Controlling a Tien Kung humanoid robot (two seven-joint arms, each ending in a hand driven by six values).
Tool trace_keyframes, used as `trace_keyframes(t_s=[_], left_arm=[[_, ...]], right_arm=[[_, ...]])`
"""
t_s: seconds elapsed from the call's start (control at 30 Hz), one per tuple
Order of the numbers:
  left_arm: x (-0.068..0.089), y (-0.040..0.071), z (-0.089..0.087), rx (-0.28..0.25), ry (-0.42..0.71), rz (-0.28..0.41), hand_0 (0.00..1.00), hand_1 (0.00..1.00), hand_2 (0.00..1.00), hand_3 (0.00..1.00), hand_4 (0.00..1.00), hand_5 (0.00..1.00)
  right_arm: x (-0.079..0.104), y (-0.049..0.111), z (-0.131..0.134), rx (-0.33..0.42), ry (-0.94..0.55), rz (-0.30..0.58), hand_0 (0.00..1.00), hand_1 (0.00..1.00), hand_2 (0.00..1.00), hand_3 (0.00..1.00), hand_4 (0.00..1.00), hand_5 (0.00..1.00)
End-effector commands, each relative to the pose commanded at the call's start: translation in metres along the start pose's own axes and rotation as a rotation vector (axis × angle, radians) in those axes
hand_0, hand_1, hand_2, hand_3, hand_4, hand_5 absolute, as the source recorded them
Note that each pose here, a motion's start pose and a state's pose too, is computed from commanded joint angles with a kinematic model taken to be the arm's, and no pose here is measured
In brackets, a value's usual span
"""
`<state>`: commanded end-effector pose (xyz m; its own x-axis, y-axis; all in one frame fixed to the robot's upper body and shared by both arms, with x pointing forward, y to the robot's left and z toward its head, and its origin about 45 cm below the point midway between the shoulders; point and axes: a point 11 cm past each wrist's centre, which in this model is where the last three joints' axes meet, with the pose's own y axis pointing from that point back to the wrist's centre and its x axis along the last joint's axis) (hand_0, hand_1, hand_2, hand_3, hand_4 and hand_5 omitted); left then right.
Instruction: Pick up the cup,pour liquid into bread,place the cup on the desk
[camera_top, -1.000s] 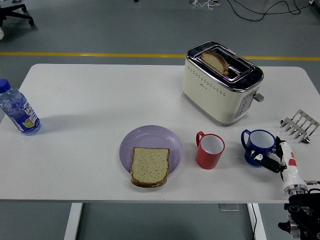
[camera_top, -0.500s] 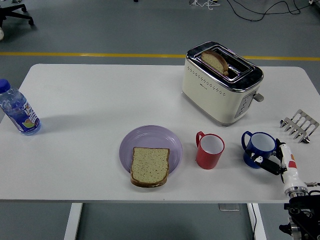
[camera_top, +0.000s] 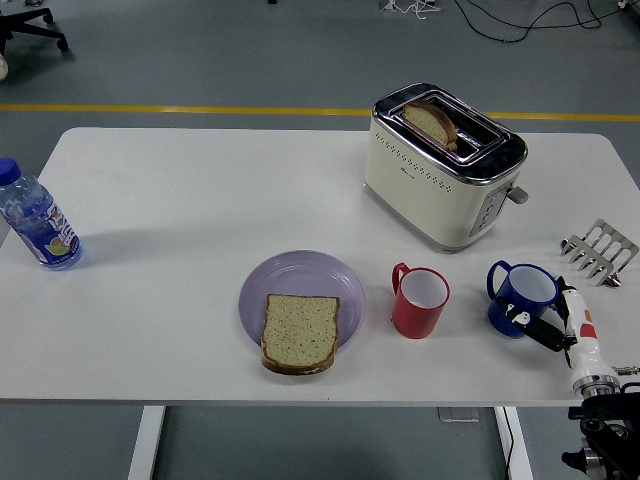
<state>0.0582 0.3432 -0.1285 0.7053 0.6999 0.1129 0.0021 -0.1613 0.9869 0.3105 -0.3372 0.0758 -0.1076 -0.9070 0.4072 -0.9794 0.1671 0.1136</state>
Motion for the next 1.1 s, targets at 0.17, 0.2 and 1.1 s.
trace_keyframes(t_s=[0.17,0.2,1.1], left_arm=[[0.001,0.000,0.001,-0.002,0.003,0.001,0.668,0.736,0.739,0.629,0.381,0.998],[0.001,0.000,0.001,-0.002,0.003,0.001,0.668,0.736,0.739,0.629,0.381,0.998],[0.003,0.001,0.003,-0.006,0.006,-0.002,0.667,0.733,0.735,0.628,0.396,0.998]], right_arm=[[0.002,-0.001,-0.002,0.009,0.009,0.010,0.803,0.727,0.929,0.998,0.962,0.232],[0.002,-0.001,-0.002,0.008,0.011,0.006,0.803,0.727,0.929,0.998,0.962,0.232],[0.006,0.000,-0.017,0.030,0.029,-0.049,0.986,0.880,0.991,0.998,0.998,0.194]])
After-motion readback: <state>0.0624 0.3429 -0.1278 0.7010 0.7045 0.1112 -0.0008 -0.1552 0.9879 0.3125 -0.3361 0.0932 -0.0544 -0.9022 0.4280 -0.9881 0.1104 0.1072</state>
